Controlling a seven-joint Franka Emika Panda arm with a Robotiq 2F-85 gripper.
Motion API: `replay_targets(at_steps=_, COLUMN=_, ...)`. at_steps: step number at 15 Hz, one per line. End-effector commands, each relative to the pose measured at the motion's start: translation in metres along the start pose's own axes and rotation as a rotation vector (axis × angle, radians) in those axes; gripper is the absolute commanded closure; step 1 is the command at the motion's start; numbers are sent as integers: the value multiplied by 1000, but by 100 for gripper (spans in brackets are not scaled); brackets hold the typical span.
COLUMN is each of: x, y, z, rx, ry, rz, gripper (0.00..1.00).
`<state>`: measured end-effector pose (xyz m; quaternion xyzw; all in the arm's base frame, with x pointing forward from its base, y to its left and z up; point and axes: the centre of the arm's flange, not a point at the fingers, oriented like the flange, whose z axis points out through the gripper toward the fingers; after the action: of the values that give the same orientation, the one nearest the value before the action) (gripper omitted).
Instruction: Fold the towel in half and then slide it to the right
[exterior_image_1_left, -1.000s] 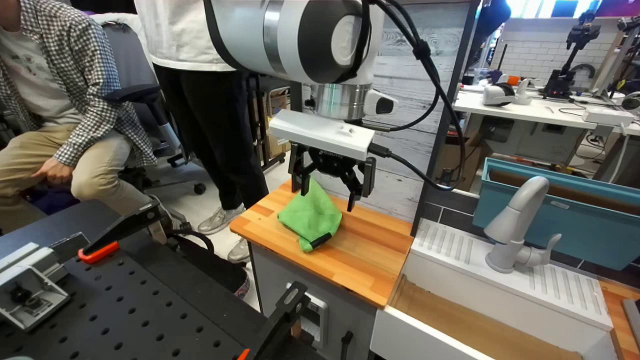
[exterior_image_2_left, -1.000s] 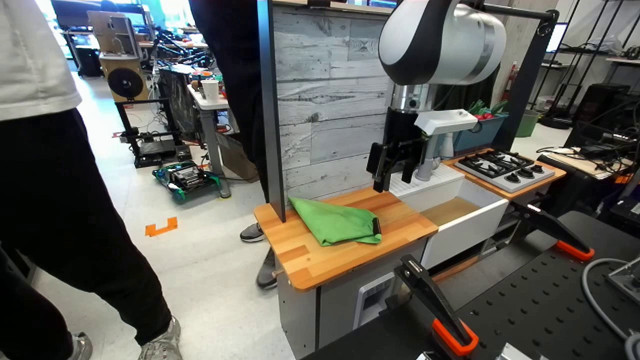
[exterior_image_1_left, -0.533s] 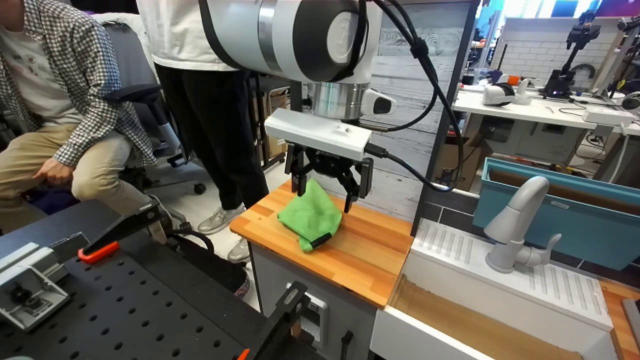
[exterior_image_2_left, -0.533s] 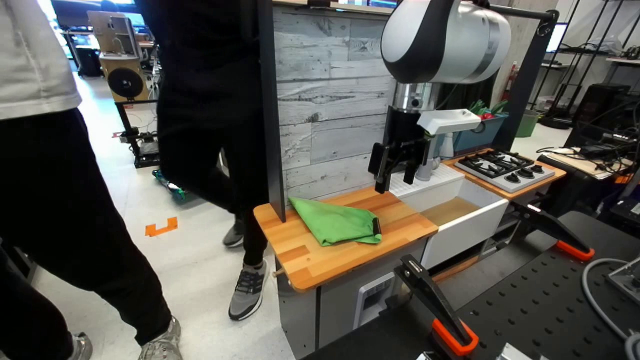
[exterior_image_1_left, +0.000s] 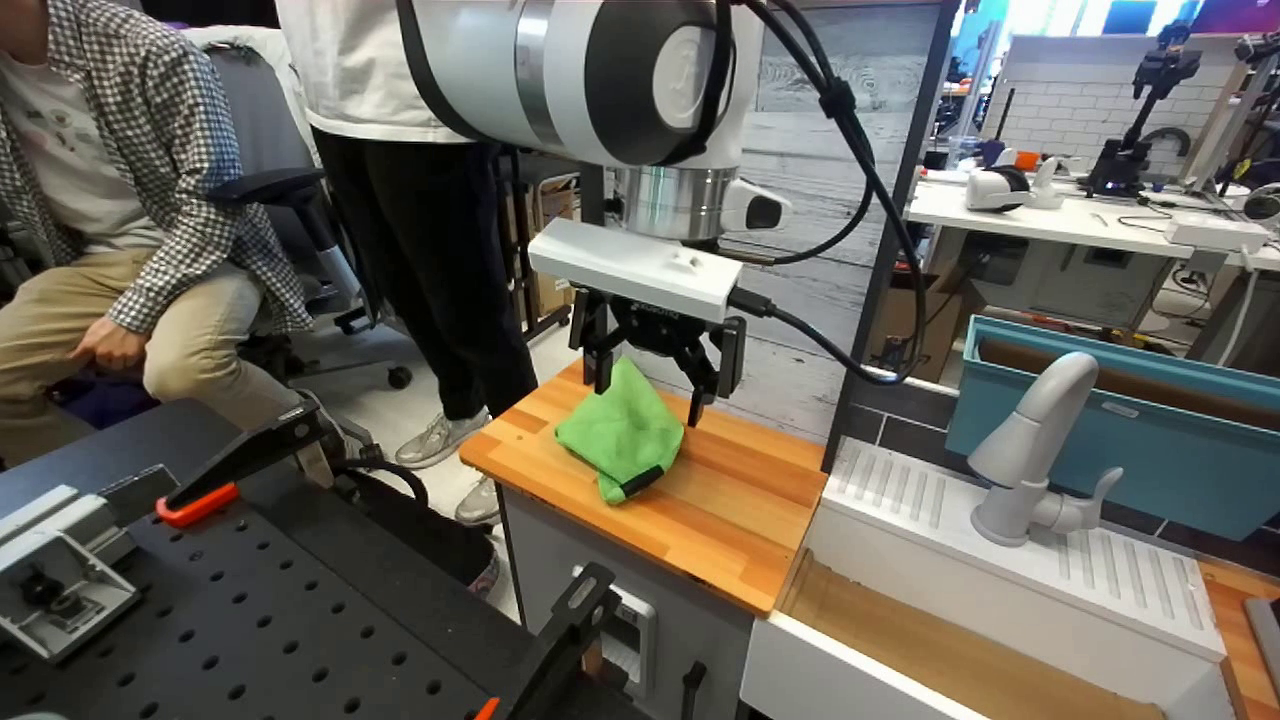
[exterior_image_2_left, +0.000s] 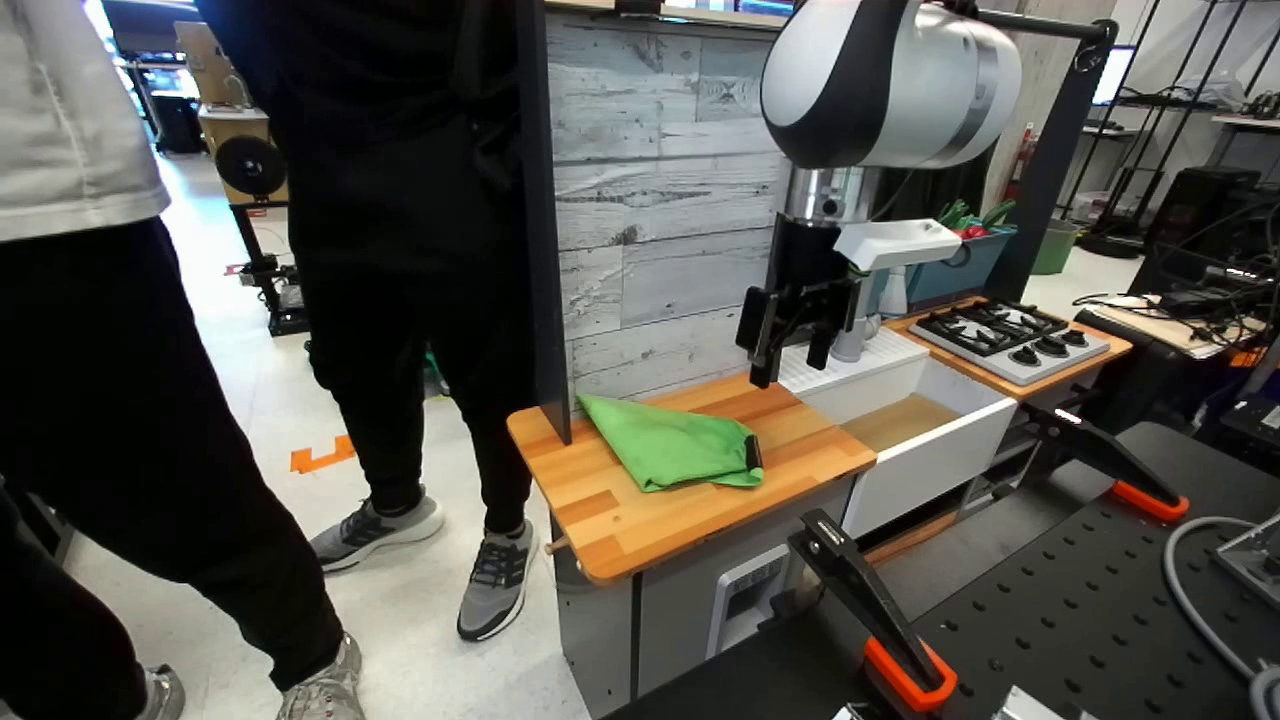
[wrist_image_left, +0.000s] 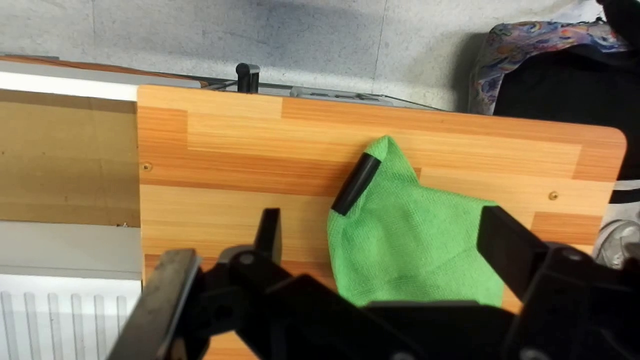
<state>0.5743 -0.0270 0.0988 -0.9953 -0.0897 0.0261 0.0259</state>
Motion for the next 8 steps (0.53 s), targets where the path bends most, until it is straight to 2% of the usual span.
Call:
replay_targets(at_steps=1, x=13, y=-3, z=3, rx=19, ry=8, rz=16, gripper=0)
replay_targets(at_steps=8, x=58, y=-27, z=31, rx=38, ry=39, rz=63, gripper=0)
